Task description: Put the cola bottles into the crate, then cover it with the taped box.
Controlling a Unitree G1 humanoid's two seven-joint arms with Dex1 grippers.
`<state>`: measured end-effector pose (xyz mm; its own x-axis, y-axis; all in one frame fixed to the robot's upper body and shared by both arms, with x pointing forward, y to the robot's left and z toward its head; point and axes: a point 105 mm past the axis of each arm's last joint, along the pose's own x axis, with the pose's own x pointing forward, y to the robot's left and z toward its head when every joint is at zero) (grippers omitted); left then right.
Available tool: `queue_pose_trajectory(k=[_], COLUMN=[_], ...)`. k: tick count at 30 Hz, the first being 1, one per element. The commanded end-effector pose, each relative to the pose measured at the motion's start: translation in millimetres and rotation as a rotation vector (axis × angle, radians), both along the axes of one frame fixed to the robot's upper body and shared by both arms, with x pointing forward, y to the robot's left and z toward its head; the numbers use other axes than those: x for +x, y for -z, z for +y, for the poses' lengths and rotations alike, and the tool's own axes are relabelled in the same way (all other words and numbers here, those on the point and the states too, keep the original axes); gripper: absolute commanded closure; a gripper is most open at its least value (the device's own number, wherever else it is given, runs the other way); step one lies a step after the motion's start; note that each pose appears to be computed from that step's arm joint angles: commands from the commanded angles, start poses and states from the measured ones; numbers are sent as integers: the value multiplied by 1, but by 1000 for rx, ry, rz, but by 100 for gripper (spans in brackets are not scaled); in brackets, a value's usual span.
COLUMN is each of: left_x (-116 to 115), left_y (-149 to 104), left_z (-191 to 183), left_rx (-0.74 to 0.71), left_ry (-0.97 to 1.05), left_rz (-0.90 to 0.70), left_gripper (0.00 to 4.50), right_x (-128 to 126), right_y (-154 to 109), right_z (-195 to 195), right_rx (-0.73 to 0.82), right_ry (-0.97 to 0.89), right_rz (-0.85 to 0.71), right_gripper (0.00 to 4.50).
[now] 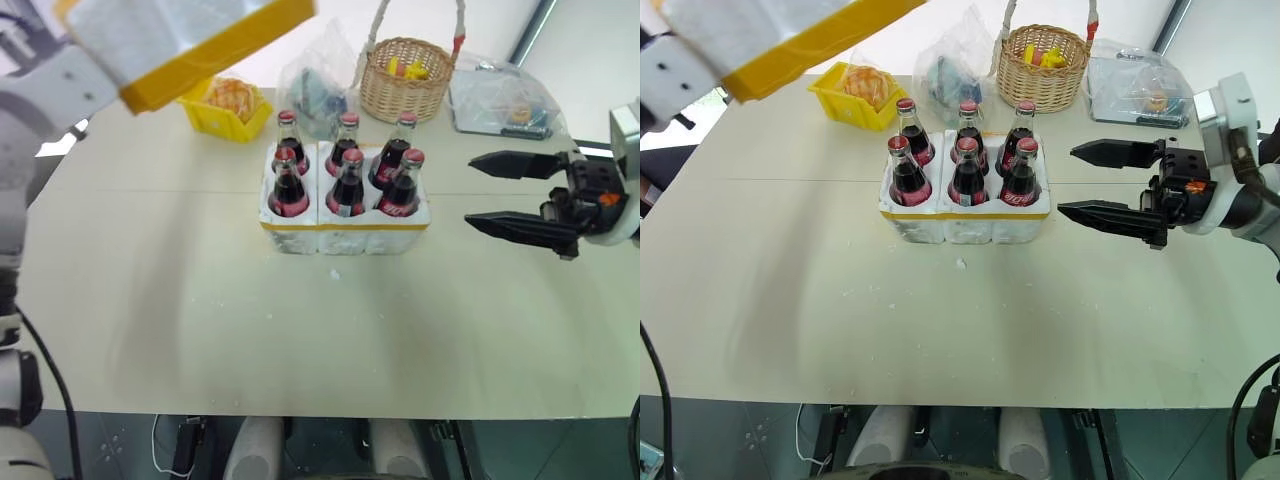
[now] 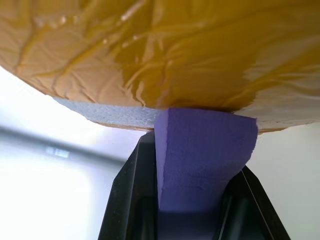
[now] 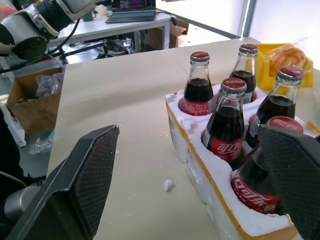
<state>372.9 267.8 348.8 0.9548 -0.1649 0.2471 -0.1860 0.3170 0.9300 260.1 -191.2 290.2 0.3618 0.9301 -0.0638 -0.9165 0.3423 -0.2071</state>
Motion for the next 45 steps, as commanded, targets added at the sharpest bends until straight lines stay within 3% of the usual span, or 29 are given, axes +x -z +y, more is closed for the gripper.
queue_pose_trajectory(k=[1, 9, 23, 37, 38, 40, 45], left_x=[-3, 2, 16, 12, 11, 11, 5], left_y=[-11, 6, 41, 101, 103, 103, 102], left_z=[-50, -102, -97, -104, -104, -103, -96], left_rx=[52, 153, 430, 651, 637, 623, 590], left_ry=[192, 415, 444, 370, 371, 362, 359], left_rz=[-5, 52, 107, 74, 73, 64, 79], left_gripper=[386, 386, 386, 386, 311, 251, 5], right_x=[-3, -5, -10, -6, -6, -6, -5], right_y=[-8, -8, -13, -16, -16, -16, -14], right_z=[-4, -7, -10, -7, -7, -6, -5], right_rx=[10, 20, 53, 74, 75, 78, 81], right_ry=[17, 43, 70, 63, 61, 58, 50], right_rz=[-48, -51, -60, -69, -69, -67, -61], right_gripper=[0, 0, 0, 0, 0, 0, 0])
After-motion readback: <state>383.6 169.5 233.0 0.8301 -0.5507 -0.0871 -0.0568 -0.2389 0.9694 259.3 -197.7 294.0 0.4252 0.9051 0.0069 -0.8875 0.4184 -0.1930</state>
